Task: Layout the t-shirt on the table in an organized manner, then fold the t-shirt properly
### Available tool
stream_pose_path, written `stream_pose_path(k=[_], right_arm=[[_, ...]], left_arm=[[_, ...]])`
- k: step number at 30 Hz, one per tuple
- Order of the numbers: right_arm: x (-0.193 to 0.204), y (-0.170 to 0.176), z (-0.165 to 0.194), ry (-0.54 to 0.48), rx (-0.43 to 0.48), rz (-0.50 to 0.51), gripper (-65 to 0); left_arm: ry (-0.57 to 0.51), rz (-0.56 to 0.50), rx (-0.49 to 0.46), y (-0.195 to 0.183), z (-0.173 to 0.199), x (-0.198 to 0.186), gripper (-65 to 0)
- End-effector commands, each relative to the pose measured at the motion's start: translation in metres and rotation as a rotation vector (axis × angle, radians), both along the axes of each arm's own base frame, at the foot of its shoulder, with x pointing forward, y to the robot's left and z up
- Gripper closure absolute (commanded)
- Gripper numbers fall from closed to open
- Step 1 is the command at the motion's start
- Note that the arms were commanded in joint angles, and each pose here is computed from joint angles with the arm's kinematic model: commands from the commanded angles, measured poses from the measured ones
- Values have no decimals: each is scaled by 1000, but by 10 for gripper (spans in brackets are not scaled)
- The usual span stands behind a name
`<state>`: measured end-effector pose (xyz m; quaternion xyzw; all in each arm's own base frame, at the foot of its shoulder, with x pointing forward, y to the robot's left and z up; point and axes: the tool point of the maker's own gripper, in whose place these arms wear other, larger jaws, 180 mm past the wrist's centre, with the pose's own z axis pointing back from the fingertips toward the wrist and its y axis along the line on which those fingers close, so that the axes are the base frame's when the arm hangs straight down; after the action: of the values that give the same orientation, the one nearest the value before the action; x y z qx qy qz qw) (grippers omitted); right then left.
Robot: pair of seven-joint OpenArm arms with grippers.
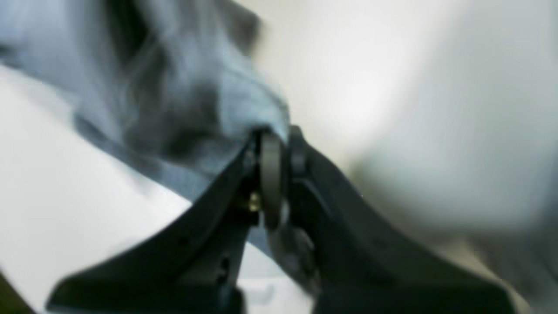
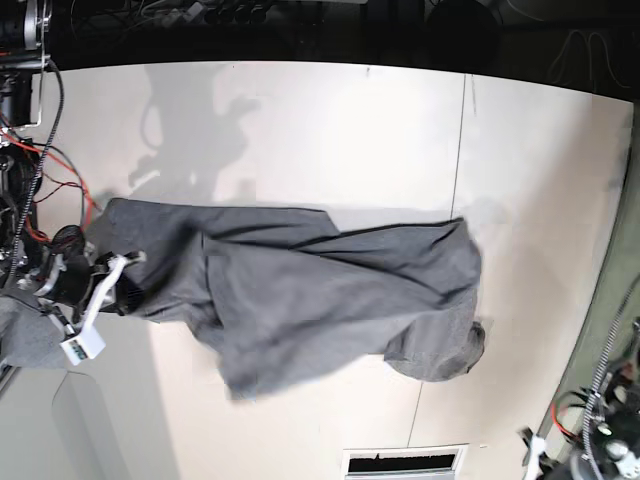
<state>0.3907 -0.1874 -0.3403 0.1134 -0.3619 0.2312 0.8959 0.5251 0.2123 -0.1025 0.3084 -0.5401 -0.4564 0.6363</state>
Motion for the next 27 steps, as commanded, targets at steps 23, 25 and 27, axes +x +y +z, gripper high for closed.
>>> stream_pose_path(k=[23, 25, 27], right_arm=[[-83, 22, -68, 192, 145, -13, 0], [-102, 31, -82, 237, 169, -11, 0], [-118, 41, -93, 275, 190, -12, 0]], left_arm=[[551, -347, -603, -209, -166, -139, -257], [589, -326, -641, -227, -187, -136, -257], [619, -299, -649, -240, -207, -130, -257]])
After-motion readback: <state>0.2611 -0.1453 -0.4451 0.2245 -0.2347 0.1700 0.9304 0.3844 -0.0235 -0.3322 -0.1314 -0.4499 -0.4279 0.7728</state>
